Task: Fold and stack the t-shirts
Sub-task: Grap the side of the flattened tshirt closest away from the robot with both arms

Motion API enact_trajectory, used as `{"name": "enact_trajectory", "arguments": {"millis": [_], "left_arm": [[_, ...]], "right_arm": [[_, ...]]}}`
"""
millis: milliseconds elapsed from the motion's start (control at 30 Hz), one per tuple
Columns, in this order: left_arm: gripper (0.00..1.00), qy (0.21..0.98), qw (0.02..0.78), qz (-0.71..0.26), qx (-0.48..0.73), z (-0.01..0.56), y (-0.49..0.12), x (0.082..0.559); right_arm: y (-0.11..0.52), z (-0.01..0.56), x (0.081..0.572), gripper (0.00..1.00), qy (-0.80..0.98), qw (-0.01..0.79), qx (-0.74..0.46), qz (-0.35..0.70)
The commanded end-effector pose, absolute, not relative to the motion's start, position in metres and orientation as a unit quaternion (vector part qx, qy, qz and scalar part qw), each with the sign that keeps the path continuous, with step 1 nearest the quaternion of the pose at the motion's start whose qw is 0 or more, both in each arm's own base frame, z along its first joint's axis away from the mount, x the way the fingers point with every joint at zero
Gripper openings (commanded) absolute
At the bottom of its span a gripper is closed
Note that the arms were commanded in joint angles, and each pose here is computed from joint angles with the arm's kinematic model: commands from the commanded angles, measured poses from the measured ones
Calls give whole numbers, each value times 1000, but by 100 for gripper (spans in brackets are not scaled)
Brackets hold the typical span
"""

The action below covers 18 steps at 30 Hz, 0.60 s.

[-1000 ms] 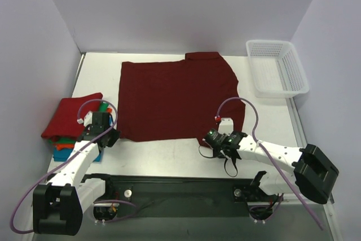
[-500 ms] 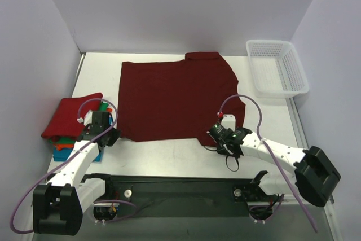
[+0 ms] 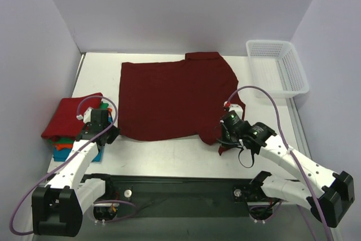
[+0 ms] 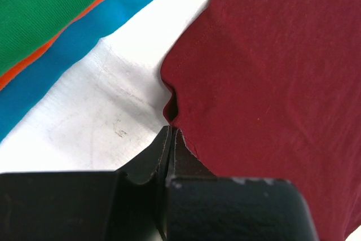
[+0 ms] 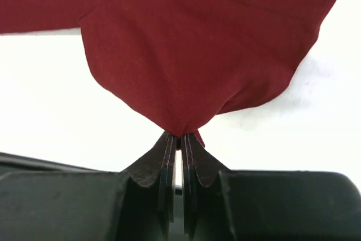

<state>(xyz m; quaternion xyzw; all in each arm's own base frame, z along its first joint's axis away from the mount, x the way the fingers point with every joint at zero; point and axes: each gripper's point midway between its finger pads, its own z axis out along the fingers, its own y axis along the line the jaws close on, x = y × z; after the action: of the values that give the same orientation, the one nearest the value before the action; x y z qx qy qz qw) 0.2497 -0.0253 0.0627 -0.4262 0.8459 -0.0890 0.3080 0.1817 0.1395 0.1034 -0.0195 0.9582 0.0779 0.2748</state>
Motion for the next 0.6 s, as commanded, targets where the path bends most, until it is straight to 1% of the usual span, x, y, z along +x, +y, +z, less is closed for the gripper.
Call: {"name": "enact_trajectory", "arguments": {"millis": [0,33,67,100,167,300,367,567], "left_arm": [[0,840,332,-104,-416,84,-27,263],[0,841,330,-104,-416,83,-27,263],[0,841,332,-104,-416,84,-27,263],[0,841,330,-103,-416,83,-27,263],[0,841,329,-104,-416,82,-28,263],[0,843,326,-105,-415,79,-29,263],[0,843,325,-106,-415,78,-29,263],[0,844,323,-105,-415,75,-29,262]], "right_arm": [[133,98,163,7,968,236,-36,80],[134,97,162,13,968,232,-35,83],[132,93,158,29,970,226,-34,81],[131,91,158,36,971,223,-30,81],[129,84,154,46,972,220,-13,81],[118,72,153,48,969,234,39,68],[116,69,155,48,963,248,68,75],[106,42,147,49,949,258,159,84]]}}
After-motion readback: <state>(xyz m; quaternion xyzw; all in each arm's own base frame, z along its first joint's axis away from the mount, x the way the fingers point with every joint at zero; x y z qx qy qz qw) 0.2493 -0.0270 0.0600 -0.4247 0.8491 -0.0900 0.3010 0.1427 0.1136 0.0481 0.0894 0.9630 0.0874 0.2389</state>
